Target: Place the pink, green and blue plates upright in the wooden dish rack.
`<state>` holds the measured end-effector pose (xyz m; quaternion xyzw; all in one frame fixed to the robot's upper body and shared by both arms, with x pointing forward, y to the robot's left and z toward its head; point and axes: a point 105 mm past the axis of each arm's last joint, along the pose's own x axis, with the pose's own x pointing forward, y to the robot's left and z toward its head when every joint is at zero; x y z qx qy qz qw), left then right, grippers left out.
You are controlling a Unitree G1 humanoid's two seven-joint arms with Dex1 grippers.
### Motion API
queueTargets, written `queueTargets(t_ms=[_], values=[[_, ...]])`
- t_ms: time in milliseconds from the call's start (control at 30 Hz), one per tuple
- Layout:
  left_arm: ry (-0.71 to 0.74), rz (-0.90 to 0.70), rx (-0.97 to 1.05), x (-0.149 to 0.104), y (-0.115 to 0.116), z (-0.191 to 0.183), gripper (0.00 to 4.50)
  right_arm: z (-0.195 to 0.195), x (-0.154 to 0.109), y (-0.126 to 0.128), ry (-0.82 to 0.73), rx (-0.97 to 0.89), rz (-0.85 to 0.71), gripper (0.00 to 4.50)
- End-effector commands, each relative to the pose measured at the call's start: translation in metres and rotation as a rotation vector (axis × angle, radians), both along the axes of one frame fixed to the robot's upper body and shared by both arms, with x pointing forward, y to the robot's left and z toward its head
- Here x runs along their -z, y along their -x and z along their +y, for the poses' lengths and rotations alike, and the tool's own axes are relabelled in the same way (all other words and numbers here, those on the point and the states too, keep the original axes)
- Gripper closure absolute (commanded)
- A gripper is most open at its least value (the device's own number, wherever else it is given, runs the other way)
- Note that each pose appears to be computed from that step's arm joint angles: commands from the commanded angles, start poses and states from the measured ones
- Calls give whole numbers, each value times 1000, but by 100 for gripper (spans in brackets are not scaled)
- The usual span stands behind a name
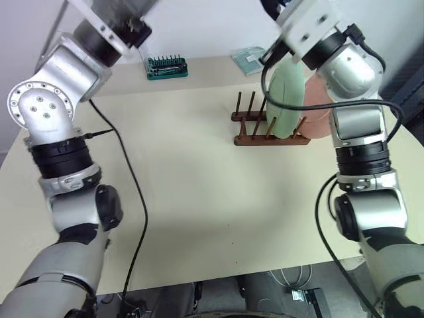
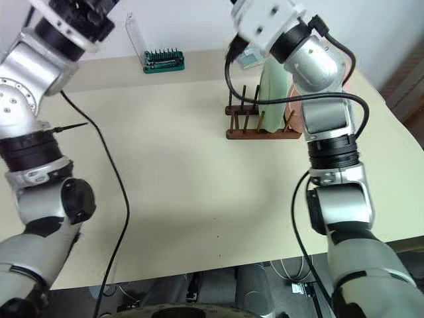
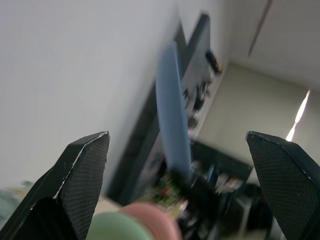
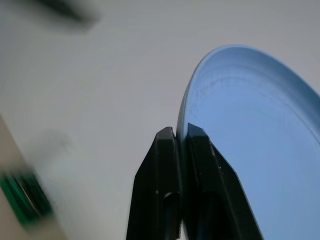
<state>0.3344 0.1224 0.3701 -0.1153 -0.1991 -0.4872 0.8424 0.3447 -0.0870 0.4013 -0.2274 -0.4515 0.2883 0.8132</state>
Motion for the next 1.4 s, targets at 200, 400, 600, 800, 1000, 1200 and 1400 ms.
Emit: queueTargets(t_ms=[200, 400, 600, 800, 1000, 1200, 1400], values=[[-303, -199, -81, 38, -1, 9, 2, 6, -31, 61, -412, -808, 420, 450], [-290, -195, 29, 45, 13, 12, 2, -17, 7, 39, -622, -932, 697, 450], [-294, -235, 62, 40, 24, 8, 2, -34, 40, 17, -732, -864, 784, 450], [-375, -230, 62, 57, 24, 9, 2, -35, 59, 4, -775, -810, 841, 450], [-514, -259, 5, 82, 15, 6, 2, -28, 85, -8, -784, -714, 895, 450], [-538, -177, 34, 100, 17, 11, 2, -31, 97, -17, -804, -666, 906, 450], [-545, -113, 79, 114, 25, 12, 2, -37, 98, -22, -826, -661, 896, 450]])
